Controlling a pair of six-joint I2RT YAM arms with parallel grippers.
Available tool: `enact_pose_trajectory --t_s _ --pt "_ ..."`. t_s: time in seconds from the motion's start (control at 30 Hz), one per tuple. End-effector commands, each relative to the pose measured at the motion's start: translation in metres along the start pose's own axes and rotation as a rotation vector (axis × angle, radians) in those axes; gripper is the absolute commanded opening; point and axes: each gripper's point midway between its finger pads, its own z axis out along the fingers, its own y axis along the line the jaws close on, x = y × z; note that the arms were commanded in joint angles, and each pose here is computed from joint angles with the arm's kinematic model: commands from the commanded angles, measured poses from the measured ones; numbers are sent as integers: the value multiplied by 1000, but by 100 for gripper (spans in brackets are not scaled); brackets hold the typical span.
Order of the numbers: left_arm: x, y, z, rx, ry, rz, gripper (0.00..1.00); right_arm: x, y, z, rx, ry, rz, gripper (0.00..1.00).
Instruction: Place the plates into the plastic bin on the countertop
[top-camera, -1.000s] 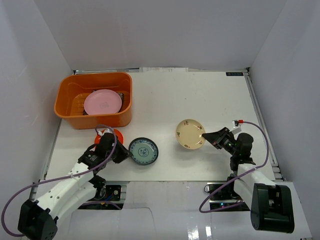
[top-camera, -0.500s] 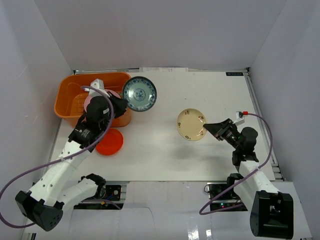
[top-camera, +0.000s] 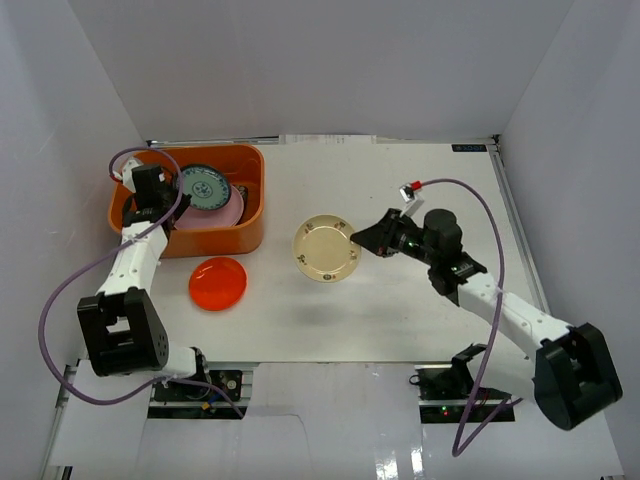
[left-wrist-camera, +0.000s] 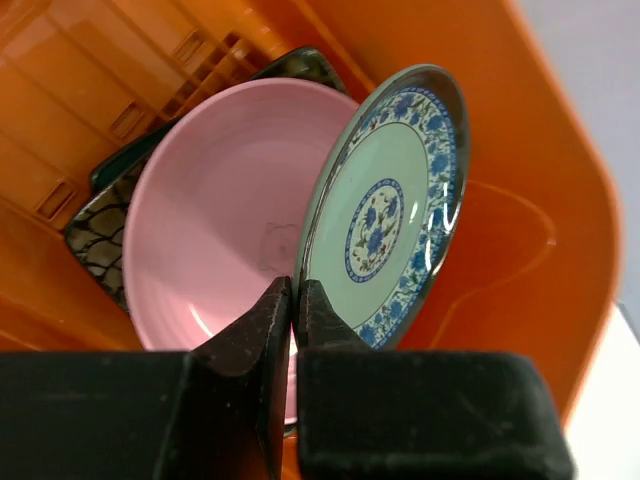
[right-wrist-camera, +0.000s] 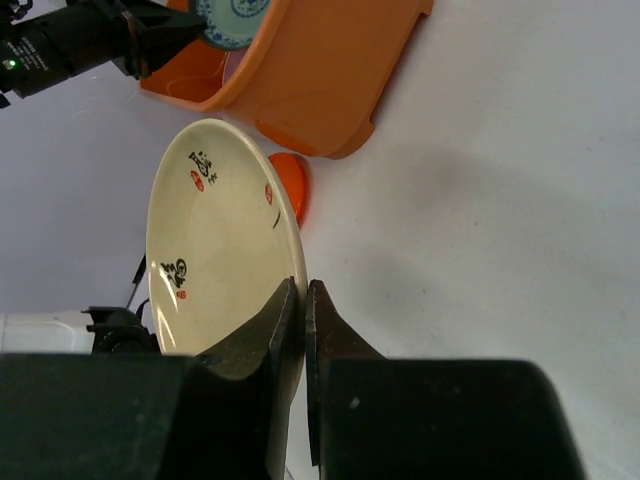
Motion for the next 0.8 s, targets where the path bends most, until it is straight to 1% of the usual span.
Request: enact_pose_trajectory --t_s 0.0,0.03,0.07,0.13,0.17,0.2,0.27,0.3,0.33,0.37,0.4,0.43,0.47,0.5,0.53,0.57,0.63,0.67,0.7,0.73,0.77 --pt "-25 -14 -3 59 -32 -32 0 -28 19 34 12 -38 -110 8" --pt "-23 -6 2 33 -18 -35 2 -33 20 44 19 -36 -121 8" --pt "-16 2 12 4 9 -24 9 -42 31 64 1 -27 -147 8" --pt "-16 9 19 -32 20 -28 14 -48 36 84 10 -16 -161 8" --pt "-14 13 22 -41 29 -30 20 -50 41 95 4 -8 -172 8" --pt "-15 14 22 -40 30 -44 37 -60 47 114 -6 -13 -179 8" --pt "-12 13 21 -20 35 -50 57 -65 49 134 11 -10 -180 8" --pt "-15 8 14 6 26 -48 74 -75 53 153 5 -17 -183 8" --pt "-15 5 11 31 23 -47 80 -77 55 163 4 -15 -182 8" --pt "-12 -3 5 81 41 -42 85 -67 44 180 27 16 -167 8" --pt "-17 -11 -6 118 22 -42 94 -69 47 188 25 13 -166 8" --pt "-21 -17 -13 151 10 -42 96 -86 62 198 3 -22 -177 8" --pt "-18 -23 -21 192 20 -41 98 -73 54 214 20 11 -168 8" --pt "-21 -29 -30 226 8 -40 98 -74 58 221 16 10 -165 8" --pt "-35 -44 -52 298 -41 -49 98 -86 71 229 -8 -17 -167 8" --pt "-37 -53 -64 347 -49 -48 98 -73 66 243 -4 4 -157 8" --pt "-50 -71 -95 424 -86 -31 98 -72 70 257 -5 -11 -146 8" --pt "-64 -88 -111 469 -101 -14 98 -70 76 271 -19 -17 -141 8" --pt "-55 -104 -121 514 -54 13 98 -71 79 278 -25 -30 -138 8" --pt "-52 -116 -128 554 -47 51 98 -66 86 287 -34 -33 -138 8" --pt "-58 -133 -143 606 -64 79 98 -70 93 301 -46 -60 -148 8"
